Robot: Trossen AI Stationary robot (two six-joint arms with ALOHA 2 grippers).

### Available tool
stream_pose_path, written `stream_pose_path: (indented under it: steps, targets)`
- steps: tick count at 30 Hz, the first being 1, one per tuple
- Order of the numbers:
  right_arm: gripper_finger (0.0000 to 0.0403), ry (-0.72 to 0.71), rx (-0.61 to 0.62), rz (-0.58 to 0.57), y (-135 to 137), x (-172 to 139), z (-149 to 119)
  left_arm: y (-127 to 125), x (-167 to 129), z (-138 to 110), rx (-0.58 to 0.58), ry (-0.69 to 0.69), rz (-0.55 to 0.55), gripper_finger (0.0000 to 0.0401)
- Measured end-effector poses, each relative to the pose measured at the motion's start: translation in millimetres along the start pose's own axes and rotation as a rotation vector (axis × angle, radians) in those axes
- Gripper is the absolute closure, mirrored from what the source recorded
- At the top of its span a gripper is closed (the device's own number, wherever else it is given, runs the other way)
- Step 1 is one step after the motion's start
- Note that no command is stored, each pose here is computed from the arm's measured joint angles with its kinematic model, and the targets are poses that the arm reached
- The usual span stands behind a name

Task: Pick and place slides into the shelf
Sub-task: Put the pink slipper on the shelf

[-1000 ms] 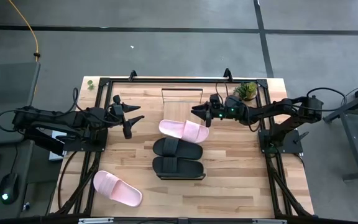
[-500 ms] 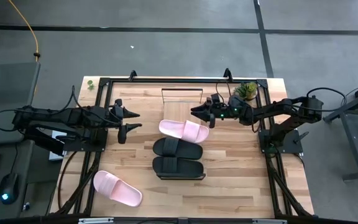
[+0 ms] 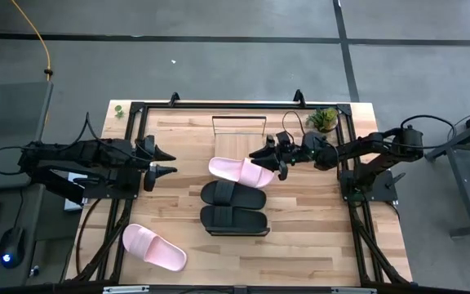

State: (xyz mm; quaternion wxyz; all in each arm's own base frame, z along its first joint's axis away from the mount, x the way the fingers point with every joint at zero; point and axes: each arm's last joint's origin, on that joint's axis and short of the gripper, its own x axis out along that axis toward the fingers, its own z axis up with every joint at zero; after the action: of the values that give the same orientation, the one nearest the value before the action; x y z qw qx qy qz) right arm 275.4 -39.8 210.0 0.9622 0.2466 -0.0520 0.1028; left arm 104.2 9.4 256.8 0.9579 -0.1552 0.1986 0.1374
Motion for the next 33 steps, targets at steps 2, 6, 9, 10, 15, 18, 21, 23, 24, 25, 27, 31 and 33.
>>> stream_pose_path:
  steps: [2,6,9,10,15,18,21,23,24,25,27,31,33]
  targets:
    - [0.0276,0.000,0.000,0.016,4,1,-1,1,-3,-2,-0.021,0.017,-0.018,0.0208]
    - [0.0276,-0.001,-0.001,0.050,11,4,-4,3,-5,-8,-0.055,0.071,-0.014,0.0208]
    - [0.0276,0.003,0.000,0.063,14,4,-5,2,-5,-9,-0.070,0.080,-0.019,0.0208]
    - [0.0276,0.004,-0.001,0.063,15,5,-6,2,-5,-9,-0.069,0.082,-0.028,0.0208]
    - [0.0276,0.004,-0.002,0.060,14,5,-5,-6,-5,-7,-0.073,0.062,-0.100,0.0208]
    - [0.0276,-0.003,-0.006,0.064,15,10,0,-15,-3,0,-0.065,0.002,-0.176,0.0208]
    - [0.0276,0.012,-0.014,0.065,18,16,3,-28,3,6,-0.045,-0.034,-0.254,0.0208]
    - [0.0276,0.037,-0.020,0.065,20,21,3,-38,11,6,-0.029,-0.027,-0.298,0.0208]
    - [0.0276,0.055,-0.025,0.060,21,23,3,-43,14,7,-0.020,-0.026,-0.319,0.0208]
    - [0.0276,0.074,-0.028,0.053,22,26,3,-48,18,7,-0.008,-0.020,-0.336,0.0208]
    - [0.0276,0.108,-0.036,0.043,22,31,4,-58,22,11,0.025,-0.004,-0.356,0.0208]
    - [0.0276,0.172,-0.058,0.018,24,39,6,-77,25,23,0.064,0.028,-0.354,0.0208]
    - [0.0276,0.204,-0.067,0.009,24,42,6,-88,29,23,0.097,0.074,-0.351,0.0208]
